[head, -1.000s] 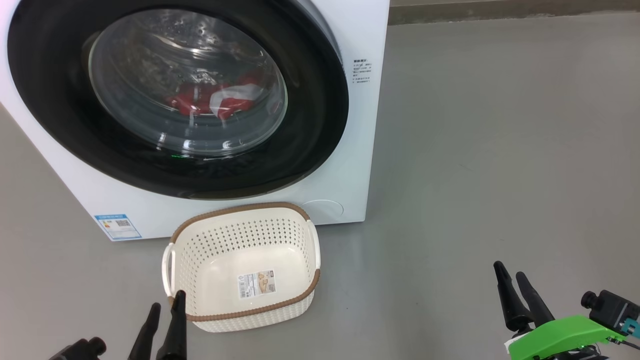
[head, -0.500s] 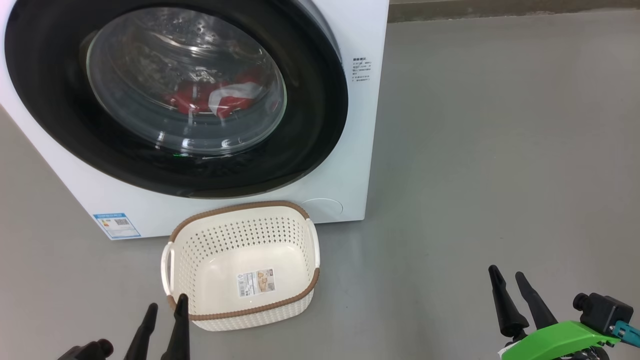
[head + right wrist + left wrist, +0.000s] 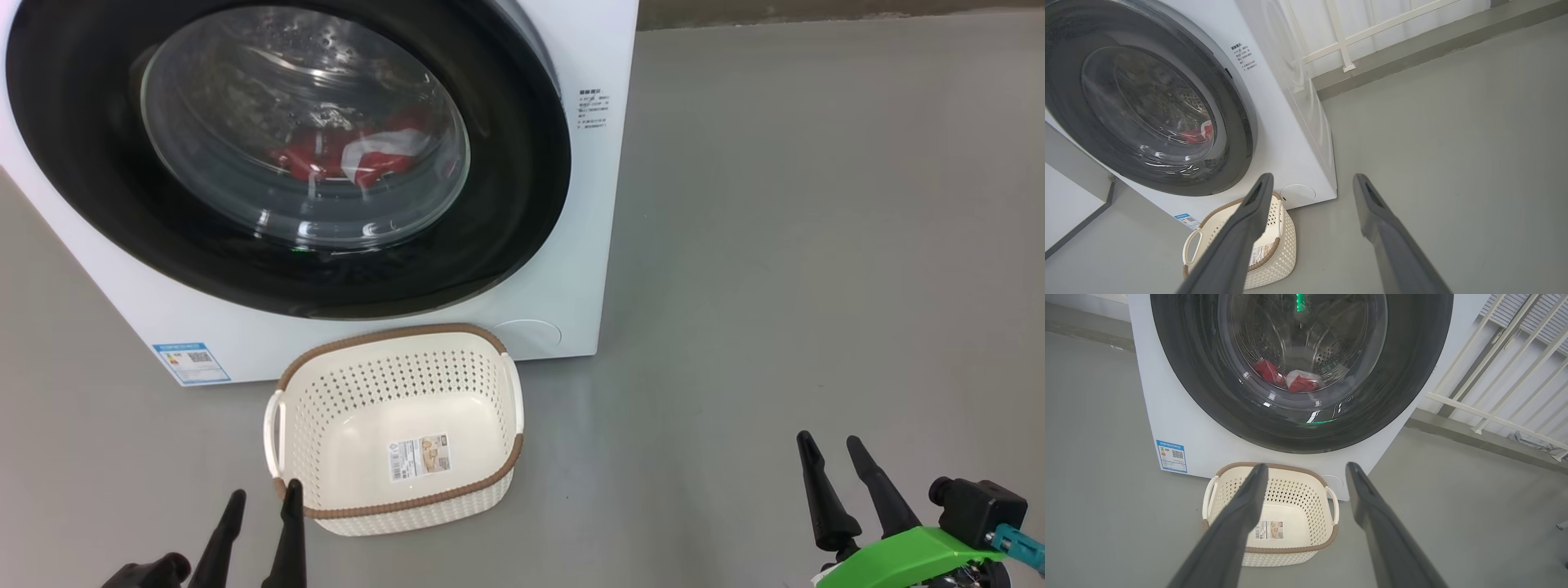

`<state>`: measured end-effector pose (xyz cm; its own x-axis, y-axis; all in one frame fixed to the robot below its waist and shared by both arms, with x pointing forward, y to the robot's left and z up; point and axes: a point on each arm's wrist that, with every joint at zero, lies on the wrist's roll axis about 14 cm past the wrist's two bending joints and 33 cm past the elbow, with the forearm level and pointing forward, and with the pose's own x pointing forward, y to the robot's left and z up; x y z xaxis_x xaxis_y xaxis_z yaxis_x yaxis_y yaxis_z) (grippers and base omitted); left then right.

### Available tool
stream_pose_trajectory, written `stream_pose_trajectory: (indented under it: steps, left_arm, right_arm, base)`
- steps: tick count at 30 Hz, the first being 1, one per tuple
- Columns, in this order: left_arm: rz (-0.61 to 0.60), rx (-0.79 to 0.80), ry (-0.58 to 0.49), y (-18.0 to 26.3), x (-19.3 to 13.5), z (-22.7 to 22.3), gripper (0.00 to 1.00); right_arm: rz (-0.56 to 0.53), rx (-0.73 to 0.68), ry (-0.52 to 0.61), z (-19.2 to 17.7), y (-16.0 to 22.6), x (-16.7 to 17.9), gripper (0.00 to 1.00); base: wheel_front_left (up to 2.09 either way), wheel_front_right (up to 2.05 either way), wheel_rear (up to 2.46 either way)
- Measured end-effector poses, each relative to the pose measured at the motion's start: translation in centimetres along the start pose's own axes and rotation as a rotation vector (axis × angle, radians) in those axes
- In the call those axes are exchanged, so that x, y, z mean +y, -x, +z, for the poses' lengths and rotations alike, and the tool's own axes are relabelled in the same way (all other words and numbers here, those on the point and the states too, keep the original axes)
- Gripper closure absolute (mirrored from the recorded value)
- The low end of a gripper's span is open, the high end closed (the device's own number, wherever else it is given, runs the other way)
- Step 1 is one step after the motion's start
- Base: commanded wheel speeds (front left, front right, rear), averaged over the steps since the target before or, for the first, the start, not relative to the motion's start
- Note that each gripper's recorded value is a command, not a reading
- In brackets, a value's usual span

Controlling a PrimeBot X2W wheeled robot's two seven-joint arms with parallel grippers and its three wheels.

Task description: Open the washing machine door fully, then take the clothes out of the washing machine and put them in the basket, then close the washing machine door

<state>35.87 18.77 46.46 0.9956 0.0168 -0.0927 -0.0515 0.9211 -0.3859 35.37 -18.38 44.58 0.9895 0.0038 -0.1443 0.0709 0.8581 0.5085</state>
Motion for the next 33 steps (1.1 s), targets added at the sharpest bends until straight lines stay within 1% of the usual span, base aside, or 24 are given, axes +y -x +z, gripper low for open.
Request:
stream_pose_trajectory:
  steps: [10, 14, 18, 30, 33]
  left_arm:
    - [-0.015, -0.002, -0.118, 0.1, 0.0, -0.2, 0.00]
    - [-0.023, -0.004, -0.156, 0.1, 0.0, -0.4, 0.00]
    - [-0.032, -0.001, -0.189, 0.1, -0.1, -0.6, 0.00]
    - [-0.037, -0.007, -0.246, 0.3, 0.4, -0.8, 0.00]
    - [-0.033, -0.001, -0.250, 0.4, 0.5, -0.9, 0.00]
  right_arm:
    - [0.012, -0.010, 0.099, 0.0, 0.1, 0.0, 0.00]
    - [0.009, -0.001, 0.138, -0.3, 0.4, -0.3, 0.00]
    - [0.004, -0.015, 0.181, 0.0, 0.5, -0.7, 0.00]
    - [0.006, -0.034, 0.254, 0.2, 0.8, -0.9, 0.00]
    - [0.005, -0.029, 0.255, 0.1, 0.8, -1.0, 0.00]
  base:
    - [0.00, 0.00, 0.00]
    - [0.00, 0.00, 0.00]
    - [0.00, 0.00, 0.00]
    - [0.00, 0.00, 0.00]
    - [0.00, 0.00, 0.00]
